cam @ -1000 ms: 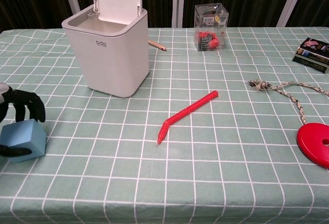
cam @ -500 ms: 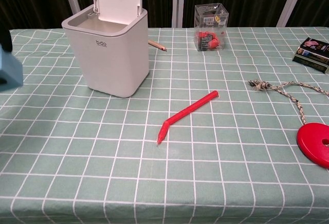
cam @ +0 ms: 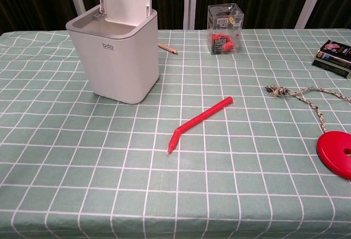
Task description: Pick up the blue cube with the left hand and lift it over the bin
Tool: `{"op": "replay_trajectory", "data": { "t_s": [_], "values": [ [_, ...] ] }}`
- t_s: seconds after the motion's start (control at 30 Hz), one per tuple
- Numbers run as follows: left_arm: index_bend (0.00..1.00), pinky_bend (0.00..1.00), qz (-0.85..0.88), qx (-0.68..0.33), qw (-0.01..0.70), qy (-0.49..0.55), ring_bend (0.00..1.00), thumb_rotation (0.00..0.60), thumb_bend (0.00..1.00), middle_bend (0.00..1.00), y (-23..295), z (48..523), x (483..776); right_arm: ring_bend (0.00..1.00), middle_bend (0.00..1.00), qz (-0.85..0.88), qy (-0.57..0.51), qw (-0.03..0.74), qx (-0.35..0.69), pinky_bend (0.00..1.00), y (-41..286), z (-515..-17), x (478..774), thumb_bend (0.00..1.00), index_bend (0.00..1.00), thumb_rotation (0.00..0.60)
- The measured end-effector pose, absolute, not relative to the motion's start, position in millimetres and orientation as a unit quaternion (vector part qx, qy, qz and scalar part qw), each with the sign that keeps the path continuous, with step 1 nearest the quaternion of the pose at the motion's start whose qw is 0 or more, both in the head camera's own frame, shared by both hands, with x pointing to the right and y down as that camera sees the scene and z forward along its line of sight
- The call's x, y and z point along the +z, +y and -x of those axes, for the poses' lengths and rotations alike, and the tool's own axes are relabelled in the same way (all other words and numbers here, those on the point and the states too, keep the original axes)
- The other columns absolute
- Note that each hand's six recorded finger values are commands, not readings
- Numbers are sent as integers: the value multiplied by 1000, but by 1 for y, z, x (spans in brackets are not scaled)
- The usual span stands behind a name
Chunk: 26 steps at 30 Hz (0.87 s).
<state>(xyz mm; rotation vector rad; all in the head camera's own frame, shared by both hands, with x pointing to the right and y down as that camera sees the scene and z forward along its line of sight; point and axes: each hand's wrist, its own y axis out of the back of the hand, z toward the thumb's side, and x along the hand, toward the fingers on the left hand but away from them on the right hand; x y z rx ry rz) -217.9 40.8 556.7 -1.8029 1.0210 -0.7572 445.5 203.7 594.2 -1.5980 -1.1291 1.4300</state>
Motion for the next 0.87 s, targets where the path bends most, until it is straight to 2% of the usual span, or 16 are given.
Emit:
{"op": "replay_trajectory", "data": {
  "t_s": [0.07,0.2,0.27,0.37,0.57,0.67,0.87],
  "values": [
    [350,665,735,-305,444,413,456,600,206,427,35,210,565,0,0,616,-438,350,554,0,204,-447,594,292,0,600],
    [51,270,747,-316,429,398,54,600,139,54,27,199,591,0,0,614,-442,348,553,0,203,-449,594,292,0,600],
    [11,189,745,-325,428,394,2,600,117,2,26,199,601,0,0,614,-443,351,552,0,203,-450,593,292,0,600],
    [0,155,740,-328,427,402,0,600,86,0,27,201,607,0,0,611,-444,351,553,0,203,-452,592,291,0,600],
    [5,151,713,-333,444,429,0,600,68,0,35,235,585,0,0,615,-443,346,553,0,205,-452,596,292,0,600],
    [15,145,697,-365,443,429,0,600,62,12,56,267,579,0,0,617,-445,346,550,0,205,-450,596,292,0,600],
    [29,147,654,-474,428,406,0,600,57,23,136,350,584,0,0,620,-443,352,544,0,205,-444,595,291,0,600]
  ]
}}
